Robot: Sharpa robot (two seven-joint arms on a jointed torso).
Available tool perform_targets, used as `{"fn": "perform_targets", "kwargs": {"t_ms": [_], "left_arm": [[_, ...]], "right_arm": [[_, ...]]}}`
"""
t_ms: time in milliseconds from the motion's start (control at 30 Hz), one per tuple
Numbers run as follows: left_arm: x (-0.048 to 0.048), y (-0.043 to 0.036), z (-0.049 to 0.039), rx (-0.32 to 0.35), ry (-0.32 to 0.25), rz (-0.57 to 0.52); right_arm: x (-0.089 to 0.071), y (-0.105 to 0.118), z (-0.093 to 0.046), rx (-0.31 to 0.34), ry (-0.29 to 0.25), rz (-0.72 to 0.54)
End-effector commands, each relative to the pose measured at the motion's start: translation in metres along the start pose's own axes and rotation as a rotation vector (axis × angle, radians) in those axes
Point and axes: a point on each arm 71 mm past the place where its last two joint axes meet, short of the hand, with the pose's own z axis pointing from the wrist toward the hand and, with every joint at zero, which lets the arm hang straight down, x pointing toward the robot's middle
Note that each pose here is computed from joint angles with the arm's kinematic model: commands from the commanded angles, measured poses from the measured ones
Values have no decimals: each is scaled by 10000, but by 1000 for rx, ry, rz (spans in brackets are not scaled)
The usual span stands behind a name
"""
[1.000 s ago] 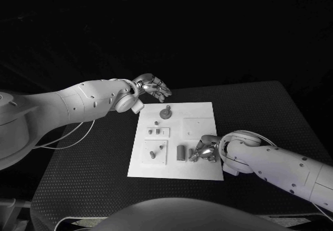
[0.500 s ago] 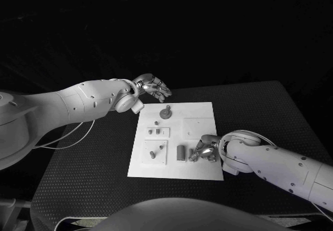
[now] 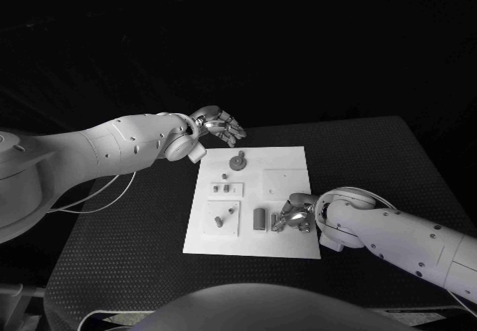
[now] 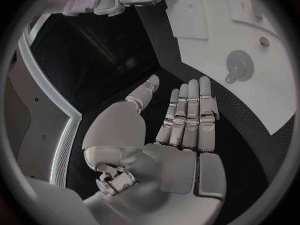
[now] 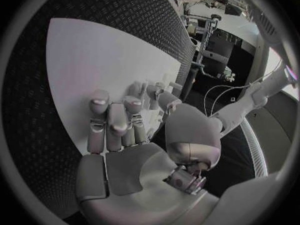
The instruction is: Assemble the parts on the task board
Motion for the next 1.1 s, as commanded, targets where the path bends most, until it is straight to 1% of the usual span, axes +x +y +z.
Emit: {"fn": "perform_targets", "kwargs": {"t_ms": [33, 267, 433, 533, 667, 800, 867, 900, 933, 1033, 1100], "left_arm": [[17, -13, 5, 4, 16, -3], [19, -13, 5, 4, 18, -4], [10, -11, 3, 5, 14, -3], [-9, -4, -3, 6, 5, -1], [-44, 6, -16, 9, -14, -25], [-62, 3, -22, 17, -30, -45], [-64, -4, -20, 24, -36, -50], [-65, -9, -17, 30, -44, -60], [-67, -12, -15, 33, -49, -63], [-92, -27, -12, 54, -91, -95], [-105, -37, -11, 65, -119, -125]], "right_arm": [[47, -20, 7, -2, 26, 4], [31, -49, -11, -6, 6, 15], [4, -105, -67, -10, -18, 29], [-74, -125, -127, -19, -47, 42], [-252, -117, -244, -44, -101, 53], [-479, -104, -398, -87, -174, 68], [-626, -101, -472, -131, -226, 91], [-714, -127, -515, -160, -260, 112], [-766, -144, -535, -175, -282, 126], [-1026, -270, -604, -263, -393, 219], [-1184, -380, -637, -313, -458, 286]]}}
